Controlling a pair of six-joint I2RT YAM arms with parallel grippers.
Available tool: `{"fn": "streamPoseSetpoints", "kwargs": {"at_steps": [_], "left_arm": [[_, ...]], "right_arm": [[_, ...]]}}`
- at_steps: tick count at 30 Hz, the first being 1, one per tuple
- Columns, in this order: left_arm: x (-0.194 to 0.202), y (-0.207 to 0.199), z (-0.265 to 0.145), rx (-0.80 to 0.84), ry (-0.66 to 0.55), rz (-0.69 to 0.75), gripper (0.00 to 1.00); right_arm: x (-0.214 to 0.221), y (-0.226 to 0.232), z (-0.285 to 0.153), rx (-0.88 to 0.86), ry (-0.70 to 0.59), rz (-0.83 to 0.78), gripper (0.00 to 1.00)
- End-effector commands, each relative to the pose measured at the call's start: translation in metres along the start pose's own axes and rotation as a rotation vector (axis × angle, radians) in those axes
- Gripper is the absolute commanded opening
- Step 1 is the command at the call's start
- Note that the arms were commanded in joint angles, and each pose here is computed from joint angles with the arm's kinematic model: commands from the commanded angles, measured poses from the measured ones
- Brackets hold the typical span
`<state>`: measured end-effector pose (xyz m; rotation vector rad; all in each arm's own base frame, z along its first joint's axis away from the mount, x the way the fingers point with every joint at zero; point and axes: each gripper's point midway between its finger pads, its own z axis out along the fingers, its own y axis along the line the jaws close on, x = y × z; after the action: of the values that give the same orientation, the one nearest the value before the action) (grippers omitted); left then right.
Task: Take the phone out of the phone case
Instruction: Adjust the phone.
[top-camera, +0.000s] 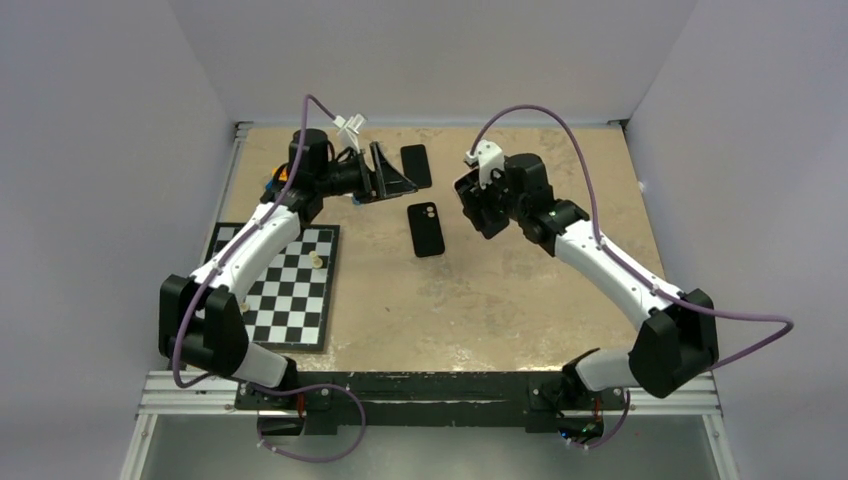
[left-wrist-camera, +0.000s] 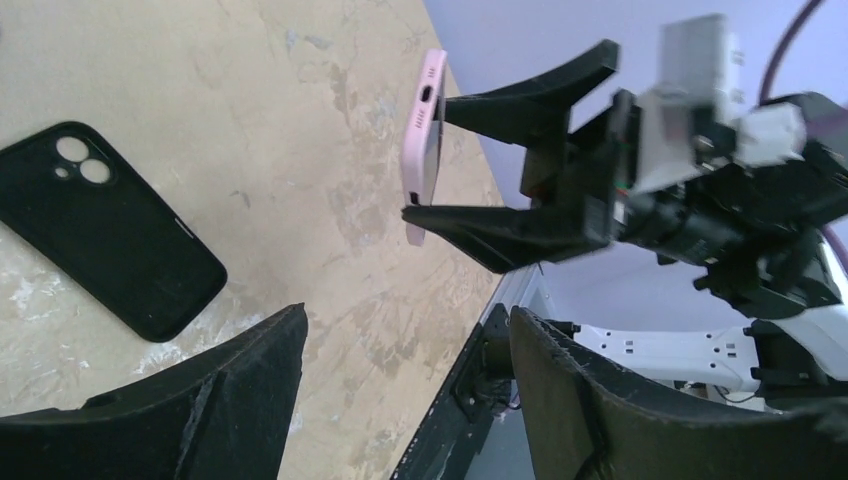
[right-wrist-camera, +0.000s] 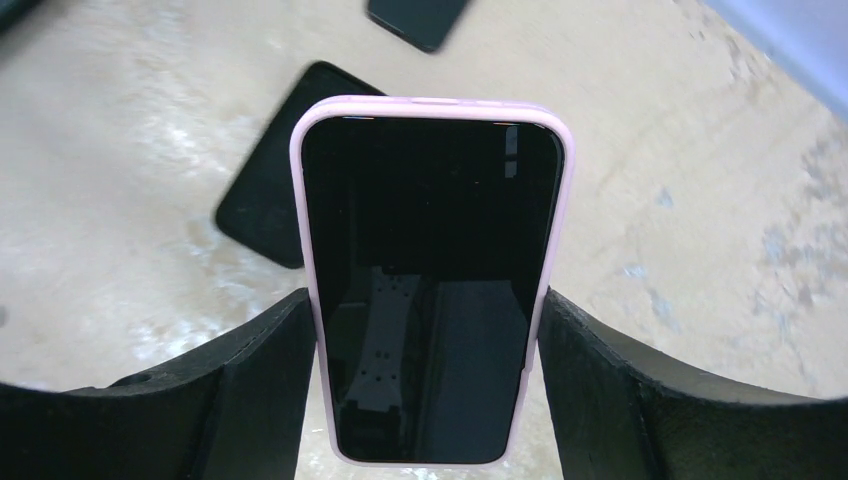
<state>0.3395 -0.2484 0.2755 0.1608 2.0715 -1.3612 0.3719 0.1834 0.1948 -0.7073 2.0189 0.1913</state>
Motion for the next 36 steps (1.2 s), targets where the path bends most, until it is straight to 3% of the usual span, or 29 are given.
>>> {"fn": "streamPoseSetpoints", "kwargs": {"at_steps": [1,13,21,28,30,32,33,34,35,36], "left_arm": [[0.007,-0.012,0.017,0.120,0.032,-0.020,0.75],[0.037,-0.003,0.044,0.126,0.127,-0.039,0.80],[0.047,0.003,0.052,0.119,0.160,-0.066,0.70],[0.055,-0.013,0.054,0.165,0.188,-0.034,0.45],[0.054,-0.015,0.052,0.169,0.187,-0.028,0.30],[0.053,-0.019,0.049,0.175,0.180,-0.011,0.06],[0.051,-0.022,0.047,0.177,0.172,-0.002,0.00],[0.049,-0.024,0.045,0.178,0.159,0.011,0.00],[0.047,-0.027,0.042,0.176,0.143,0.026,0.00],[0.043,-0.027,0.039,0.165,0.121,0.044,0.00]], "right_arm": [[-0.040,0.023,-0.016,-0.078,-0.130,-0.101,0.00],[-0.057,0.072,-0.031,-0.167,-0.160,-0.163,0.00],[-0.073,0.097,-0.041,-0.205,-0.202,-0.185,0.00],[-0.079,0.099,-0.040,-0.183,-0.209,-0.192,0.00],[-0.076,0.096,-0.038,-0.162,-0.203,-0.190,0.00],[-0.071,0.090,-0.037,-0.132,-0.188,-0.187,0.00],[-0.068,0.088,-0.037,-0.119,-0.183,-0.187,0.00],[-0.065,0.087,-0.037,-0.111,-0.175,-0.187,0.00],[-0.063,0.086,-0.037,-0.105,-0.168,-0.182,0.08],[-0.060,0.085,-0.038,-0.104,-0.156,-0.175,0.26]]}}
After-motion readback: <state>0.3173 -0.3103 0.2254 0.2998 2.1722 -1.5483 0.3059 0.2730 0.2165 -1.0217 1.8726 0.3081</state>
